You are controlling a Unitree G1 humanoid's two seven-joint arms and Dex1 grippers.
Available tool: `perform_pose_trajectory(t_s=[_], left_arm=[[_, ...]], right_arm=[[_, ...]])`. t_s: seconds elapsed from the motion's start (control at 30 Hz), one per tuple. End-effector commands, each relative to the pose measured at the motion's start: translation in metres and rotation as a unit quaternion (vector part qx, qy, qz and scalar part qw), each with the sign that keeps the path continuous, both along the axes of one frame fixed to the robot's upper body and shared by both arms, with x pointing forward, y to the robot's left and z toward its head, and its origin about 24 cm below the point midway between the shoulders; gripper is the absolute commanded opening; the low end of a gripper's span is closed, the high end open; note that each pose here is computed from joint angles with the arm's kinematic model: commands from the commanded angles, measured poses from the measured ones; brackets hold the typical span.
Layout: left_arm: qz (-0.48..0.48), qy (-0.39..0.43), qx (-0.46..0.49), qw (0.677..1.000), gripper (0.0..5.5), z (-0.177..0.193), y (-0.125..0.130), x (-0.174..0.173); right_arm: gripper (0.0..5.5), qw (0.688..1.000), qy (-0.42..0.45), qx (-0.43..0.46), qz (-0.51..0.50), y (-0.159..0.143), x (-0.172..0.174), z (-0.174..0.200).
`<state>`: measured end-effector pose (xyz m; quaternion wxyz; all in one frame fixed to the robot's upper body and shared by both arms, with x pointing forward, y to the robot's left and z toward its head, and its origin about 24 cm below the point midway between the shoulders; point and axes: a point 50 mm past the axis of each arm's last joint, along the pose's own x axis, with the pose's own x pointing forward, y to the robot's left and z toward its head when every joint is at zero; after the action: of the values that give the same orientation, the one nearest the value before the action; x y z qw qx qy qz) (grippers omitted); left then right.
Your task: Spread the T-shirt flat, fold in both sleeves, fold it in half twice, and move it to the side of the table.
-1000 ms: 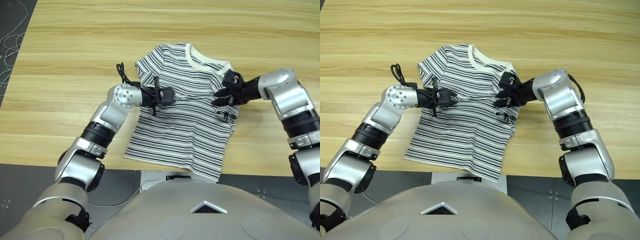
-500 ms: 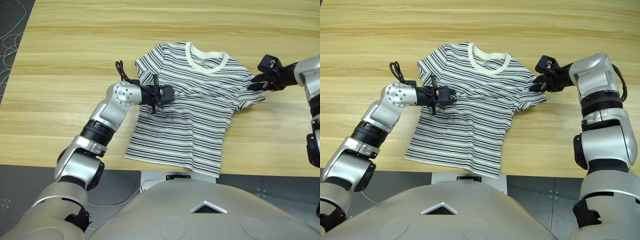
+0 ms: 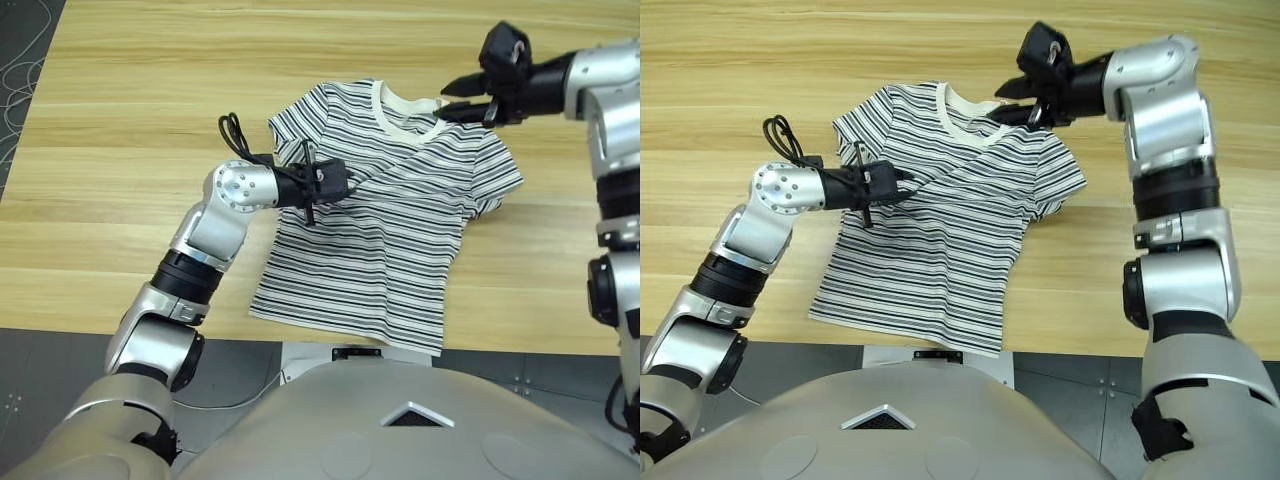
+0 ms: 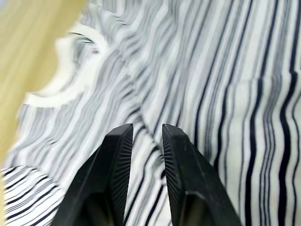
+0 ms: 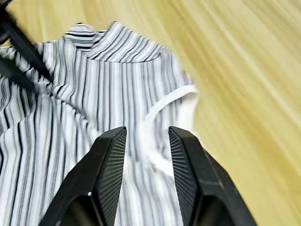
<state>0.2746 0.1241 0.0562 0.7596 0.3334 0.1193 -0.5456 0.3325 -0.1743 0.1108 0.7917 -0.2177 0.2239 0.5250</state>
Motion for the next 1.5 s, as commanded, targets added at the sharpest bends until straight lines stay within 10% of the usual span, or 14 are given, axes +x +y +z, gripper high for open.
perform_pose_trajectory(t_s=[0.03, 0.5, 0.9, 1.17, 1.5], left_arm=[[0.013, -0.018, 0.002, 1.0, 1.18, 0.018, 0.012, 0.007], [0.341, 0.055, -0.143, 0.928, 1.18, 0.031, 0.093, 0.062], [0.425, 0.236, -0.181, 0.855, 1.4, -0.031, 0.074, 0.063], [0.47, 0.261, -0.199, 0.819, 2.63, -0.04, 0.078, 0.06], [0.512, 0.285, -0.265, 0.765, 2.63, -0.041, 0.087, 0.052]], right_arm=[[1.66, 1.0, 0.018, -0.012, -0.007, -0.005, -0.016, -0.013], [1.66, 0.993, 0.01, 0.098, -0.059, 0.013, -0.032, -0.022], [1.62, 0.99, 0.035, 0.122, -0.062, 0.033, -0.04, -0.044], [1.62, 0.99, 0.028, 0.126, -0.065, 0.031, -0.039, -0.041], [1.62, 0.989, 0.021, 0.128, -0.069, 0.031, -0.038, -0.04]])
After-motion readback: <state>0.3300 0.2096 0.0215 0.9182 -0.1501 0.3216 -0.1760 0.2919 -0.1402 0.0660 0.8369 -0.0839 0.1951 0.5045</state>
